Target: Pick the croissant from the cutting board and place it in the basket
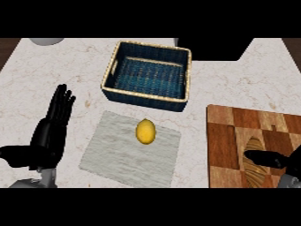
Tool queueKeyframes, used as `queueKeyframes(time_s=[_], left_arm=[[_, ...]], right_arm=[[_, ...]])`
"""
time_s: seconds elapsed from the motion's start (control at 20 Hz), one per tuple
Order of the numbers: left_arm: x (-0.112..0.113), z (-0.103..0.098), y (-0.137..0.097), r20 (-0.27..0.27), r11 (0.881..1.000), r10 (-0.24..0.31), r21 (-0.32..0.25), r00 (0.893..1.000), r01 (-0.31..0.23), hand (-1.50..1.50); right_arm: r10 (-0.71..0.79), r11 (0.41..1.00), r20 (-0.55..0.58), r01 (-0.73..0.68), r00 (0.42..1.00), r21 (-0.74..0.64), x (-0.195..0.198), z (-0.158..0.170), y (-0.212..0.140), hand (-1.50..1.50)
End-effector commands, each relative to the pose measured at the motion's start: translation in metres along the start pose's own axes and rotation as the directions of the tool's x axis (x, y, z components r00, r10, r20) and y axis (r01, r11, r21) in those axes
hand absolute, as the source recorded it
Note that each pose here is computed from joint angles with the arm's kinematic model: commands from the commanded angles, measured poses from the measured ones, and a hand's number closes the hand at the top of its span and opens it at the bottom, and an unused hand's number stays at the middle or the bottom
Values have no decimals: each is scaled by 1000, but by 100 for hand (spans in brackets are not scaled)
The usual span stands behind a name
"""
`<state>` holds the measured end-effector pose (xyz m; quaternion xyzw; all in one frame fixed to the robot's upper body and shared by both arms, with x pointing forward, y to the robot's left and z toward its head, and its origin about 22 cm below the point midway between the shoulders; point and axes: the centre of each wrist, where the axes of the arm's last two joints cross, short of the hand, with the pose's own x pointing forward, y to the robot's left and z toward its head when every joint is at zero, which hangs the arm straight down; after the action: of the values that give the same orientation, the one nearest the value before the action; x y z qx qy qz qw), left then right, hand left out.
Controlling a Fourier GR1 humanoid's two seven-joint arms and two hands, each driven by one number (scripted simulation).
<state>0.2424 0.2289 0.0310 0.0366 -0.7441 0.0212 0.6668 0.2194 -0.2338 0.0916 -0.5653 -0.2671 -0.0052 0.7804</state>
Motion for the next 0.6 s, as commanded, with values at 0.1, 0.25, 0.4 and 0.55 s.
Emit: queueKeyframes(time_s=[0.1, 0.25, 0.4, 0.55], left_arm=[[2, 4, -4, -6, 1000, 5, -13, 1000, -5, 0], [5, -2, 6, 3, 1000, -7, -17, 1000, 7, 0], [-1, -1, 5, -11, 1000, -16, 14, 1000, 16, 0], [13, -1, 2, -1, 1000, 10, -7, 1000, -10, 0]], right_arm=[[65, 997, -197, -56, 978, 54, 14, 4, 5, -150], [48, 999, -164, -44, 985, 28, 22, 10, -2, -150], [65, 998, -163, -60, 984, 31, 23, 10, 18, -150], [91, 996, -193, -87, 977, 25, 20, 4, 21, -150]])
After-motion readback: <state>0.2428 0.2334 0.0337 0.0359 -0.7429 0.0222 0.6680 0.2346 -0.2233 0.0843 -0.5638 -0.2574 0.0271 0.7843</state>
